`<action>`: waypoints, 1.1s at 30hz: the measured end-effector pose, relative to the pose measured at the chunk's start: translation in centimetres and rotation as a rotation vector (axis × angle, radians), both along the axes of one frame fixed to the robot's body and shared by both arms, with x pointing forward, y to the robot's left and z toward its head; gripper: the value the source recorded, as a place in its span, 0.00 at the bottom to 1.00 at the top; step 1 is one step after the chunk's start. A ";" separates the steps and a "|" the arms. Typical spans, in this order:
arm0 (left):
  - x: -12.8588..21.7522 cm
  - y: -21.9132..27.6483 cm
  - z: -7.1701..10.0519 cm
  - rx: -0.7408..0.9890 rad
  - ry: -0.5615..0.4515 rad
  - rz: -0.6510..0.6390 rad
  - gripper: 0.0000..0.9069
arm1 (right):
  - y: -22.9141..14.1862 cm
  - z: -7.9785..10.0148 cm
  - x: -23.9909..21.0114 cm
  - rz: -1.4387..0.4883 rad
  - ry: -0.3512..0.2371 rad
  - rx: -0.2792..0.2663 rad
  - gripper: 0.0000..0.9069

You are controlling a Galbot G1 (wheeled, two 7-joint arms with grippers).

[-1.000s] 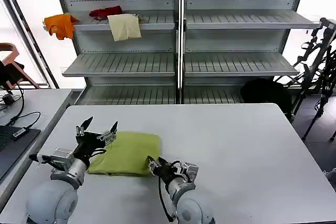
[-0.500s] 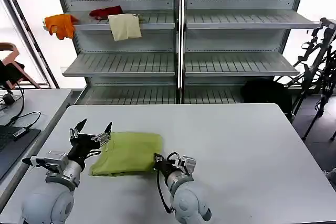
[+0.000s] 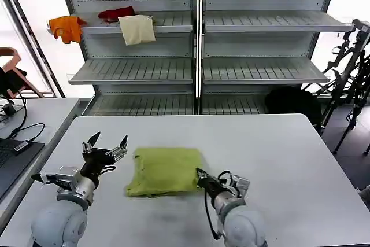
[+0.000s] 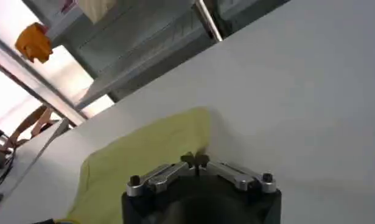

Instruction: Fold and organize the clothes.

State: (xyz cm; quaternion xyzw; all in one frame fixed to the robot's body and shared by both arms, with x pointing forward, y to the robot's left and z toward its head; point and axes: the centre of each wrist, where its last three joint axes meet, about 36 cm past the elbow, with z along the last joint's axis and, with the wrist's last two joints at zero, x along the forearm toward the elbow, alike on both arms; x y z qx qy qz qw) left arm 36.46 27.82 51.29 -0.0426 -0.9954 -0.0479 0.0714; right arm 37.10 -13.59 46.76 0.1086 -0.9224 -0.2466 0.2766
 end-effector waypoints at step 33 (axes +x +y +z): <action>0.7 5.0 0.5 -0.135 -0.058 -0.037 1.00 | -16.3 0.0 -5.8 -0.119 -0.306 -0.705 1.00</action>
